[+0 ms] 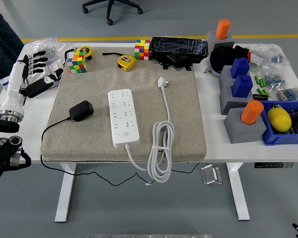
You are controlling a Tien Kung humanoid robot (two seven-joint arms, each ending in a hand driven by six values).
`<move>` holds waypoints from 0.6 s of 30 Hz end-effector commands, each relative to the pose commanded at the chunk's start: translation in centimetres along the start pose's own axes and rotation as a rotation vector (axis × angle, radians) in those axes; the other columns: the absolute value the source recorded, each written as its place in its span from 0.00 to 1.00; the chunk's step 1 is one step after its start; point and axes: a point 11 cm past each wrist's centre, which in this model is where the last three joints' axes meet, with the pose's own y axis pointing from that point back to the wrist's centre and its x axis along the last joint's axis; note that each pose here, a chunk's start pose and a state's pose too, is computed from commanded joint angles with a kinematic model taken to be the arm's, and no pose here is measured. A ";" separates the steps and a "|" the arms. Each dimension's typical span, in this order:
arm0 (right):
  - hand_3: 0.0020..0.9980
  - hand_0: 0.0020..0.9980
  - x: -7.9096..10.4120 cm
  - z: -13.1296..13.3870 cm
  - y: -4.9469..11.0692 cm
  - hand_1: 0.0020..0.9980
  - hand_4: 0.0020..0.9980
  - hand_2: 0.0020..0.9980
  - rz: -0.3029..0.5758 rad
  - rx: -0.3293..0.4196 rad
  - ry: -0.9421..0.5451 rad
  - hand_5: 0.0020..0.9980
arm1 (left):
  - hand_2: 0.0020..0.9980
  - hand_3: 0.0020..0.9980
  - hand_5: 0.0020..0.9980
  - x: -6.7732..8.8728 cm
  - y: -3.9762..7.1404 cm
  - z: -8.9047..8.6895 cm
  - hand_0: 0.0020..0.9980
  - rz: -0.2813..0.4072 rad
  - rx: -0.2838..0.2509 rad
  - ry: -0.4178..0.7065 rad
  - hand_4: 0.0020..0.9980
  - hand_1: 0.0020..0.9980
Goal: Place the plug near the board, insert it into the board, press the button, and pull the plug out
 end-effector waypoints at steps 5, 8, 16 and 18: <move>0.56 0.59 -0.5 0.3 -0.1 0.66 0.96 0.63 -0.003 -0.015 0.015 0.57 | 0.67 0.78 0.34 1.5 0.2 -0.4 0.59 0.030 0.048 0.038 0.85 0.67; 0.56 0.59 -0.8 0.9 -0.1 0.66 0.96 0.63 -0.007 -0.028 0.026 0.57 | 0.67 0.78 0.34 2.0 0.5 -0.9 0.59 0.029 0.074 0.052 0.85 0.67; 0.56 0.59 -1.0 1.9 -0.1 0.67 0.96 0.64 -0.008 -0.055 0.046 0.57 | 0.68 0.80 0.35 2.3 2.1 -2.2 0.59 0.021 0.129 0.154 0.85 0.67; 0.57 0.59 -1.3 2.1 -0.1 0.67 0.96 0.64 -0.011 -0.058 0.046 0.57 | 0.68 0.80 0.36 2.6 2.5 -2.6 0.59 0.019 0.135 0.141 0.85 0.66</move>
